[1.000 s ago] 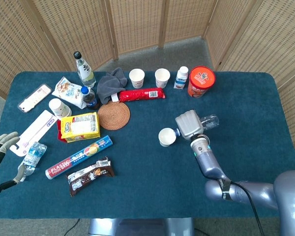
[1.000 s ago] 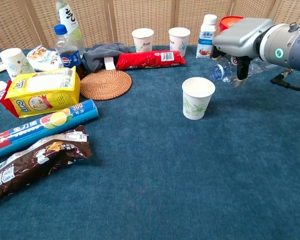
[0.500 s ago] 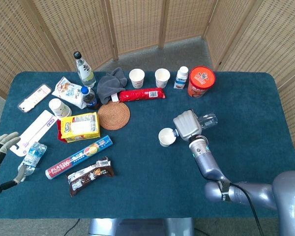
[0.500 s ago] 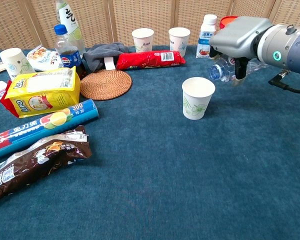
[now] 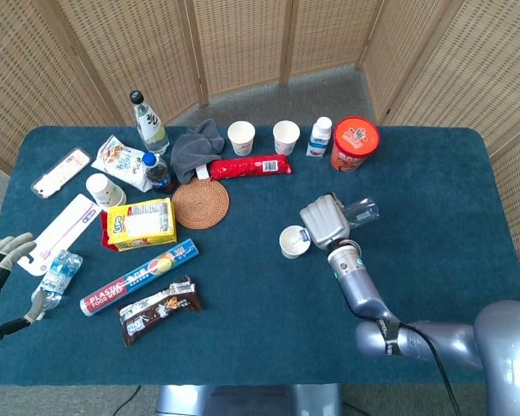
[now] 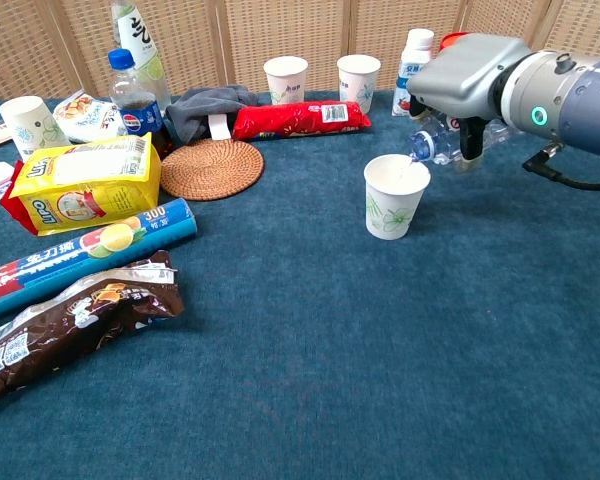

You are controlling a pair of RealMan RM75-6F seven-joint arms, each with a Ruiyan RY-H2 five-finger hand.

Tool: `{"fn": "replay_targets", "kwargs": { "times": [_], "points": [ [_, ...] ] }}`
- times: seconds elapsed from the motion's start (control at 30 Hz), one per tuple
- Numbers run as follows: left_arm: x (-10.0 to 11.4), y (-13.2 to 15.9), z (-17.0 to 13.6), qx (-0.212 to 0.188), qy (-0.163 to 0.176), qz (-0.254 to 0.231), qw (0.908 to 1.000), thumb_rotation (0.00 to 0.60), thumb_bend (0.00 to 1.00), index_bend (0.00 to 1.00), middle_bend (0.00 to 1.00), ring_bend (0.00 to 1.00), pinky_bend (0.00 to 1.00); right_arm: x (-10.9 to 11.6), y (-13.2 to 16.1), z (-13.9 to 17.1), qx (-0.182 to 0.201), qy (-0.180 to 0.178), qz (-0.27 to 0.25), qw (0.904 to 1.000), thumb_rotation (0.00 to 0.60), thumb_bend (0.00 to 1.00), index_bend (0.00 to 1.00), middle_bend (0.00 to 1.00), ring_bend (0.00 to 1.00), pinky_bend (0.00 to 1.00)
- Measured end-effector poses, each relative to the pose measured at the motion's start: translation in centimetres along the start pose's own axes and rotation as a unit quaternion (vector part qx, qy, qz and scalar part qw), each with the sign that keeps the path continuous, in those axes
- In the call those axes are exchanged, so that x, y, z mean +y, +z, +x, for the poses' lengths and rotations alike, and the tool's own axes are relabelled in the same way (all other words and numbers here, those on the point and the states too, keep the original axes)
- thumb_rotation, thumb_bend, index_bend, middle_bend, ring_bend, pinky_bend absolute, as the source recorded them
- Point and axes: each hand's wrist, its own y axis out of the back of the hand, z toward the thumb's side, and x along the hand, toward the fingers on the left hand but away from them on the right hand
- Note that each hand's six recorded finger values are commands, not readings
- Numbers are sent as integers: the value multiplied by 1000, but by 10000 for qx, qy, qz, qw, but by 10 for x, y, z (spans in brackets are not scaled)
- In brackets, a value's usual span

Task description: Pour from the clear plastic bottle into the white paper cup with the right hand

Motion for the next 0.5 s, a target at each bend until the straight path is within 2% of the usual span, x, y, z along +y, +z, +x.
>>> {"fn": "replay_targets", "kwargs": {
  "times": [0.5],
  "points": [
    [-1, -1, 1, -2, -10, -6, 10000, 453, 504, 129, 132, 99, 67, 1, 1, 0, -37, 38, 10, 10000, 600, 214, 704, 683, 595, 572]
  ]
}}
